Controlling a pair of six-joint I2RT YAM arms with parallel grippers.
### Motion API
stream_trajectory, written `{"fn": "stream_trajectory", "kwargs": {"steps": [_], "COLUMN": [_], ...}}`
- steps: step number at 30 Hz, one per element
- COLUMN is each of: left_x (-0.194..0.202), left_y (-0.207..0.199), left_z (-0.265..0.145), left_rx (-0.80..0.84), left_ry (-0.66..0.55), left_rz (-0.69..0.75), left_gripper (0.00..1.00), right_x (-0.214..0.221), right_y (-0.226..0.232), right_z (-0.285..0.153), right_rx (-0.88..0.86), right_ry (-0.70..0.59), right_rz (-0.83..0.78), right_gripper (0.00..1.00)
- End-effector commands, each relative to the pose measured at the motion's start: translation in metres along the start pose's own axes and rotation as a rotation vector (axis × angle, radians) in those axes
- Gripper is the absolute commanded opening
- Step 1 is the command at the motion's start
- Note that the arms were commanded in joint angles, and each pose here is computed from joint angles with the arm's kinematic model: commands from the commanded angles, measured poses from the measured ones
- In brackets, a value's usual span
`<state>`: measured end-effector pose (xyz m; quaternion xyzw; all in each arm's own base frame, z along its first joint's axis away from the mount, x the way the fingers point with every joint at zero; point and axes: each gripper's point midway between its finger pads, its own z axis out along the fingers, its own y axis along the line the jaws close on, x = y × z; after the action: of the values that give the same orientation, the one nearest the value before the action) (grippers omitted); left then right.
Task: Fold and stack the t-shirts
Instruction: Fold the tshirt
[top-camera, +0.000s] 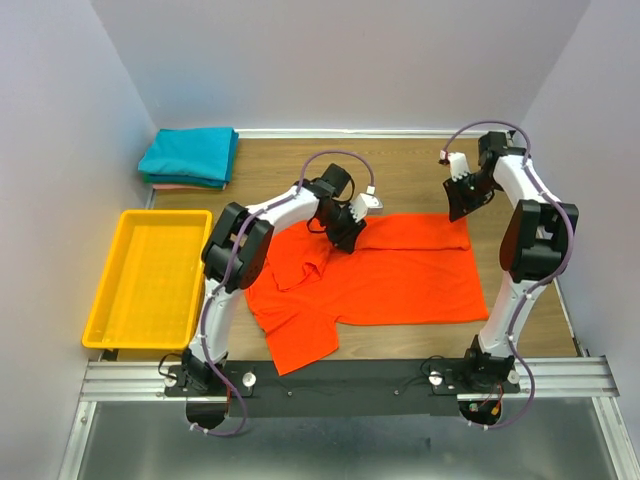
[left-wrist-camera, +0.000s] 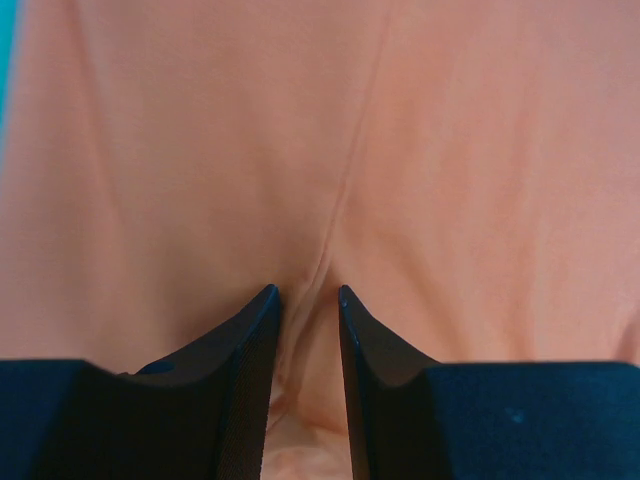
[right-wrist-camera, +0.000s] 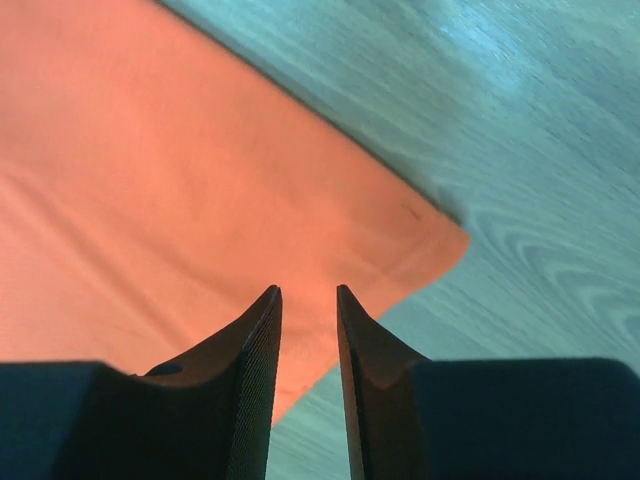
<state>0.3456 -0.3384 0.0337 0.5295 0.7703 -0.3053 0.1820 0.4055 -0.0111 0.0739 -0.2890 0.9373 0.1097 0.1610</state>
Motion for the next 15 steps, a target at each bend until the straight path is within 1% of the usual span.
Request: {"fn": "stream_trajectory", "kwargs": {"steps": [1, 2, 3, 5, 6, 8, 9, 10, 14, 15], "left_x": [0.009, -0.003, -0.009, -0.023, -0.021, -0.021, -0.015, -0.004, 0.03, 0.036], "left_y": [-0.015, -0.018, -0.014, -0.008, 0.008, 0.028, 0.04, 0.063, 0.119, 0.13], "left_z": [-0.006, -0.021, -0.035, -0.064, -0.081, -0.106, -0.114, -0.131, -0.164, -0.166], "left_rx": [0.007, -0.001, 0.0, -0.039, -0.081, -0.138, -0.168, -0.219, -0.355, -0.374], "left_ry": [0.045, 0.01, -0.026, -0.079, -0.096, -0.12, -0.114, -0.117, -0.089, -0.078], "left_rz": [0.026, 0.036, 0.021, 0.023, -0.003, -0.034, -0.052, -0.096, -0.18, -0.19], "left_gripper": [0.41, 0.43, 0.48, 0.51, 0.54, 0.57, 0.58, 0.58, 0.59, 0.59], "right_x": [-0.012, -0.012, -0.013, -0.014, -0.014, -0.015, -0.015, -0.016, -0.019, -0.02], "right_y": [0.002, 0.001, 0.0, -0.006, -0.01, -0.017, -0.019, -0.022, -0.027, -0.028], "right_z": [0.014, 0.017, 0.018, 0.02, 0.022, 0.022, 0.025, 0.027, 0.031, 0.032], "right_rx": [-0.051, -0.046, -0.039, -0.014, 0.0, 0.032, 0.036, 0.041, 0.052, 0.056], "right_ry": [-0.032, -0.027, -0.028, -0.023, -0.023, -0.018, -0.016, -0.019, -0.018, -0.019], "right_rz": [0.079, 0.079, 0.082, 0.078, 0.074, 0.071, 0.077, 0.078, 0.084, 0.083], "right_gripper": [0.37, 0.37, 0.38, 0.4, 0.4, 0.4, 0.4, 0.4, 0.4, 0.4]}}
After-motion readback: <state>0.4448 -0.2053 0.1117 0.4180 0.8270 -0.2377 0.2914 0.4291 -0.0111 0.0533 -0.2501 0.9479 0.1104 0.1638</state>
